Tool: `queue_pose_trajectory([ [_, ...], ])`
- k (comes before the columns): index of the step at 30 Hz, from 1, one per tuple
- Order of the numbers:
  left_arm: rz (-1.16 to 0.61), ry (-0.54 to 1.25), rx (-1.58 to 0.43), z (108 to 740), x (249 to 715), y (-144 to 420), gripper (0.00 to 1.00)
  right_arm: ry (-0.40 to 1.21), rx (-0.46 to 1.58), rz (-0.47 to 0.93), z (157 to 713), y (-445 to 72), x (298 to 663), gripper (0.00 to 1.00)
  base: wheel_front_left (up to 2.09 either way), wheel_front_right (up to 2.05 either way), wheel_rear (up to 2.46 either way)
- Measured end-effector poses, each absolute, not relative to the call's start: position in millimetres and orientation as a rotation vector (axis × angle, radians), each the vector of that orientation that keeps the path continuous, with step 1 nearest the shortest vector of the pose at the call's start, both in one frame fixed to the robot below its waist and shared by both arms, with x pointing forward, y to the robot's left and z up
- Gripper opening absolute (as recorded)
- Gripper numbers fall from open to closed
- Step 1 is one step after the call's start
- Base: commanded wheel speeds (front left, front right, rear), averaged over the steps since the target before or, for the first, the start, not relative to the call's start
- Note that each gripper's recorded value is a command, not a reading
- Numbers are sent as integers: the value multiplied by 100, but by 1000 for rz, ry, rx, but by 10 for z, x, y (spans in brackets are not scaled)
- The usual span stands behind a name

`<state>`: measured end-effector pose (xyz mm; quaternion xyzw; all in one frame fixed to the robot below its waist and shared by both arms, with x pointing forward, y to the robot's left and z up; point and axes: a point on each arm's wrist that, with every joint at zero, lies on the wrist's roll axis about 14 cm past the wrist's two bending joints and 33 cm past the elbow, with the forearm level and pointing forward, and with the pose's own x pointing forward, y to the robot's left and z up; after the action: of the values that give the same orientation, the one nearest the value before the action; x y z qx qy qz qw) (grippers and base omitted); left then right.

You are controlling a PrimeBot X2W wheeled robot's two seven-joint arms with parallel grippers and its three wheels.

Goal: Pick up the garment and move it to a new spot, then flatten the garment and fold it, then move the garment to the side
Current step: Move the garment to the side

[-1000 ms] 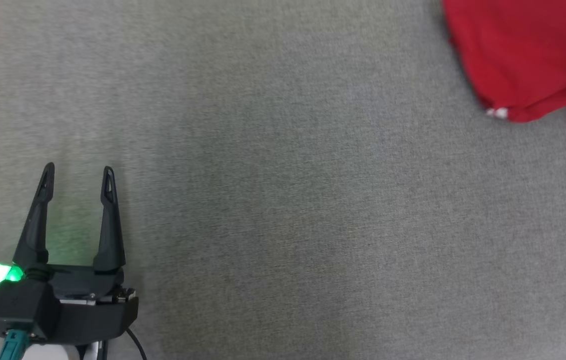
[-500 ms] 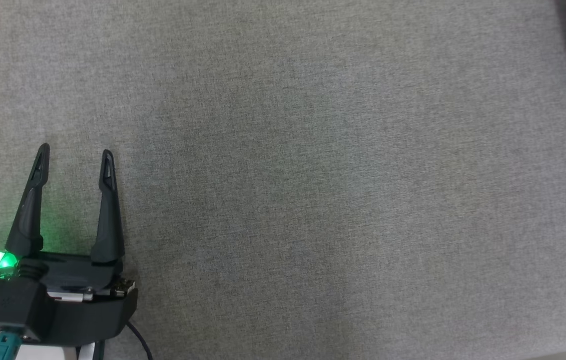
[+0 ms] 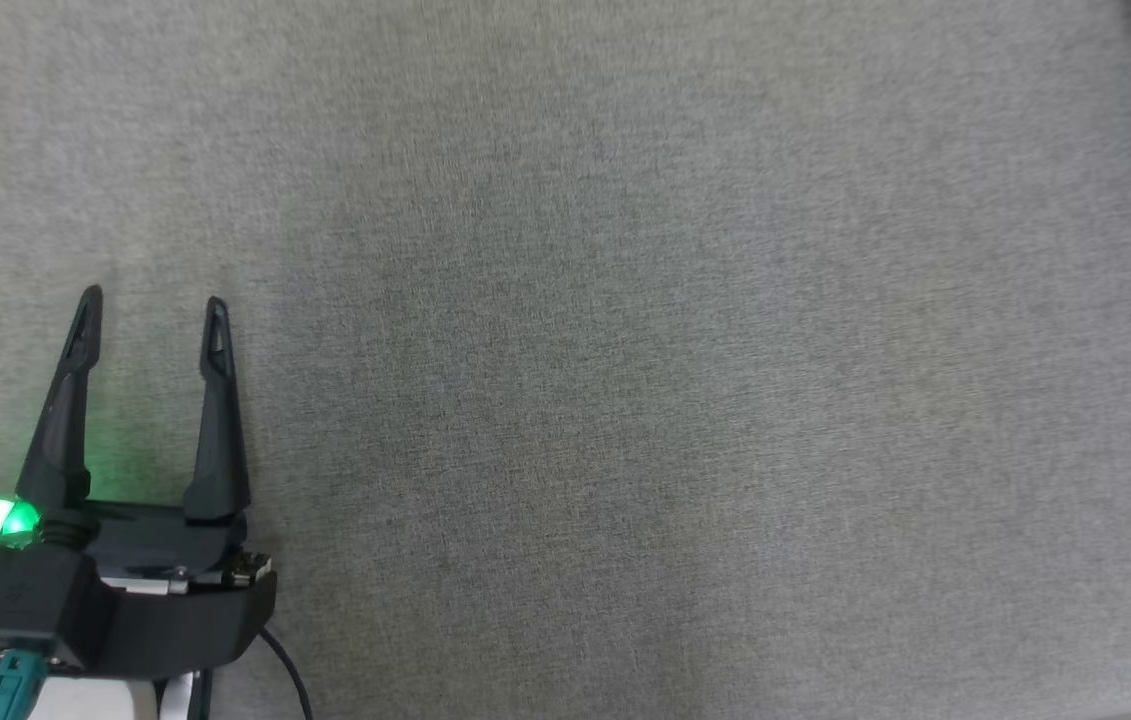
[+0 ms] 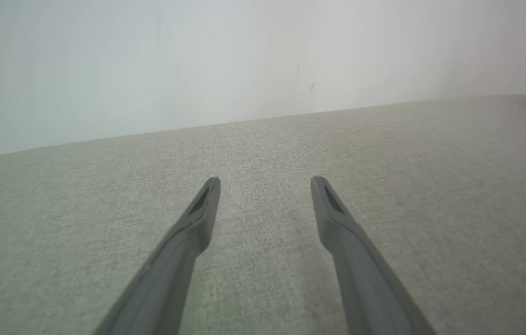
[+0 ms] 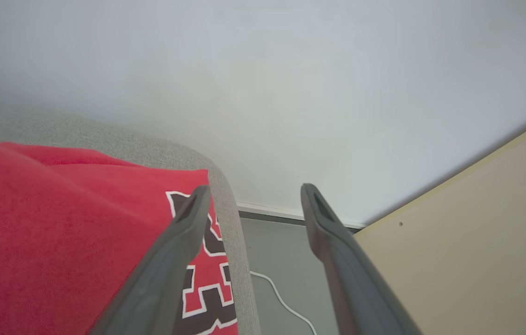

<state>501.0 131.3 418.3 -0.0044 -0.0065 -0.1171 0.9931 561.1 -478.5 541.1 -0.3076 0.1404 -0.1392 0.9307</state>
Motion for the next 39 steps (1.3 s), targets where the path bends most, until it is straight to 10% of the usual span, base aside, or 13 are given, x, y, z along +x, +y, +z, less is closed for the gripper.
queue_pose_trajectory([
  [19,-56,1,-25,4616,4305,1800,100,-179,-400,-45,6300,-3455,5362,100,0,0,0],
  [39,-17,-127,-29,5188,3775,1922,100,-241,-88,39,5909,-2455,4415,100,0,0,0],
])
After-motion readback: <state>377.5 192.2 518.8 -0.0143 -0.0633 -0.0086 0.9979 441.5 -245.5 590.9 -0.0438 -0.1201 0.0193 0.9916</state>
